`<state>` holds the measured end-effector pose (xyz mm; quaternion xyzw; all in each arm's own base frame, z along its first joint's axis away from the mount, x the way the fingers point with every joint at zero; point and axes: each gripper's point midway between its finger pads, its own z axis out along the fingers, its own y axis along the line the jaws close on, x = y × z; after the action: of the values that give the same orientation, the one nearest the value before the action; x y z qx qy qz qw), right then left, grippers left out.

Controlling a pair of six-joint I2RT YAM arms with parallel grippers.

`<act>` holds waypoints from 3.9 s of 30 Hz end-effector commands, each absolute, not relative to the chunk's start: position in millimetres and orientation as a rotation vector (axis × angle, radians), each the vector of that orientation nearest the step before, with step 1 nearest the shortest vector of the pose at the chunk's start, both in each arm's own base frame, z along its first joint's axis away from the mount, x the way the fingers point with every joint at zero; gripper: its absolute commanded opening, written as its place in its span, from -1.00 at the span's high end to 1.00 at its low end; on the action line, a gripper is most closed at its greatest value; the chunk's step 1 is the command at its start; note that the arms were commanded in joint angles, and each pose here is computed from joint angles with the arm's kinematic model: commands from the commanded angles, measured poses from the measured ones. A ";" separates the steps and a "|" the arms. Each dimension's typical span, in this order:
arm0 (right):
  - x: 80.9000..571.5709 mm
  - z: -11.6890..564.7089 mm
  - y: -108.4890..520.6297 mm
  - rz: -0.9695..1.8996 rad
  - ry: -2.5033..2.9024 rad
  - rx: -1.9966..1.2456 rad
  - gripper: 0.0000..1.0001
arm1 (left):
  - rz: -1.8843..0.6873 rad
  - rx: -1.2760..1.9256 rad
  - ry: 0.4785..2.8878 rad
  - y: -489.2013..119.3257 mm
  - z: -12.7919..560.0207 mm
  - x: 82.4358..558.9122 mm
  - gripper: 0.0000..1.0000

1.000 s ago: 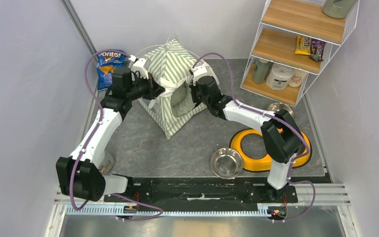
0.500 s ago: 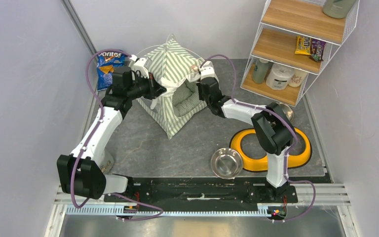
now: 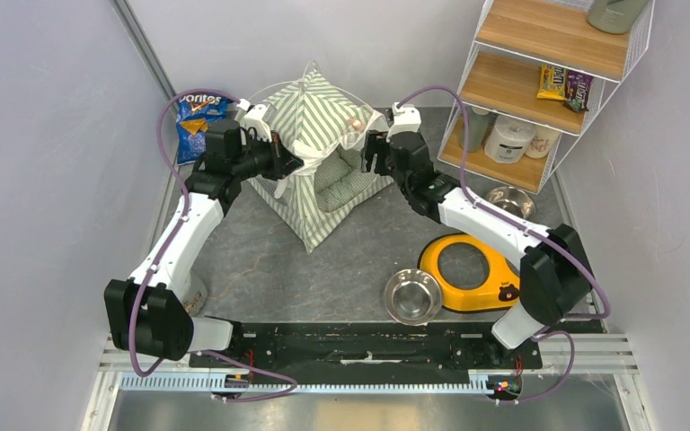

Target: Set up the pet tent

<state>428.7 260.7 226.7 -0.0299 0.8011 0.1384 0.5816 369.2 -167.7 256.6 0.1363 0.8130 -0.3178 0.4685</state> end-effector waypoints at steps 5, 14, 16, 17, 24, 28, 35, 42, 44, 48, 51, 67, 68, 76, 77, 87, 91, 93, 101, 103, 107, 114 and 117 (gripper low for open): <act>395.7 194.1 342.0 0.758 2.017 -0.373 -0.38 | -0.780 0.317 2.018 -165.5 259.6 365.6 0.96; 387.5 154.8 440.7 1.229 2.036 -0.366 0.36 | -0.834 0.327 1.997 -171.0 267.6 356.6 0.96; 383.3 149.6 459.8 1.277 2.048 -0.393 0.39 | -0.880 0.353 1.972 -176.7 275.1 352.4 0.96; 381.6 145.2 466.6 1.293 2.057 -0.394 0.39 | -0.909 0.366 1.958 -180.3 279.2 350.5 0.96; 373.7 115.4 470.0 1.269 2.136 -0.310 0.40 | -1.051 0.414 1.838 -196.0 313.2 340.8 0.96; 374.5 132.0 450.3 1.169 2.101 -0.278 0.31 | -0.983 0.392 1.864 -188.5 307.0 346.4 0.96; 375.4 180.0 386.3 0.871 2.036 -0.198 -0.08 | -0.800 0.340 1.954 -165.3 270.7 350.4 0.96; 355.3 224.3 329.6 0.706 1.987 -0.154 -0.31 | -0.811 0.390 1.872 -169.5 285.1 350.7 0.96; 347.6 233.4 307.5 0.637 1.989 -0.133 -0.34 | -0.819 0.438 1.831 -173.5 297.7 352.8 0.96; 334.5 253.9 262.6 0.519 1.961 -0.067 -0.41 | -0.838 0.561 1.692 -183.8 334.8 354.1 0.96; 328.3 263.2 235.0 0.461 1.952 -0.015 -0.43 | -0.874 0.684 1.551 -195.2 362.5 348.0 0.96; 322.2 262.8 206.0 0.378 2.013 0.059 -0.45 | -0.711 0.677 1.645 -185.6 279.0 408.4 0.89; 324.6 265.0 205.4 0.366 2.014 0.060 -0.45 | -0.702 0.658 1.664 -183.5 276.3 409.7 0.87; 341.9 319.6 205.1 0.364 1.916 0.032 -0.45 | -0.674 0.604 1.726 -172.0 285.0 387.3 -0.04; 344.0 325.4 205.7 0.367 1.905 0.027 -0.43 | -0.663 0.592 1.723 -169.3 289.7 382.8 -0.07; 386.0 321.8 224.1 0.329 1.932 -0.028 0.36 | -0.668 0.502 1.673 -158.1 317.4 337.0 -0.08; 396.1 299.4 220.3 0.287 1.991 0.016 0.59 | -0.672 0.480 1.676 -155.8 316.6 329.3 -0.08; 393.5 286.7 219.2 0.275 2.037 0.039 0.68 | -0.674 0.468 1.690 -154.8 314.2 327.6 -0.08; 321.9 243.3 270.8 0.653 2.329 -0.304 0.71 | -0.692 0.466 1.687 -158.7 317.7 337.6 -0.04; 290.3 246.8 297.5 0.902 2.350 -0.491 0.65 | -0.697 0.461 1.691 -160.2 321.7 344.8 -0.04; 272.0 265.7 320.9 1.134 2.320 -0.603 0.60 | -0.706 0.451 1.693 -162.3 323.8 353.9 -0.03; 308.8 305.6 327.9 1.052 2.171 -0.524 0.58 | -0.645 0.403 1.692 -152.4 323.2 357.0 -0.03; 327.2 309.9 323.6 0.927 2.152 -0.477 0.54 | -0.616 0.387 1.694 -147.3 322.7 354.8 -0.03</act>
<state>302.7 319.4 276.2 -0.1877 0.8571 0.3783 0.2952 354.8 -154.8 293.1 0.1830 0.7543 -0.2819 0.5639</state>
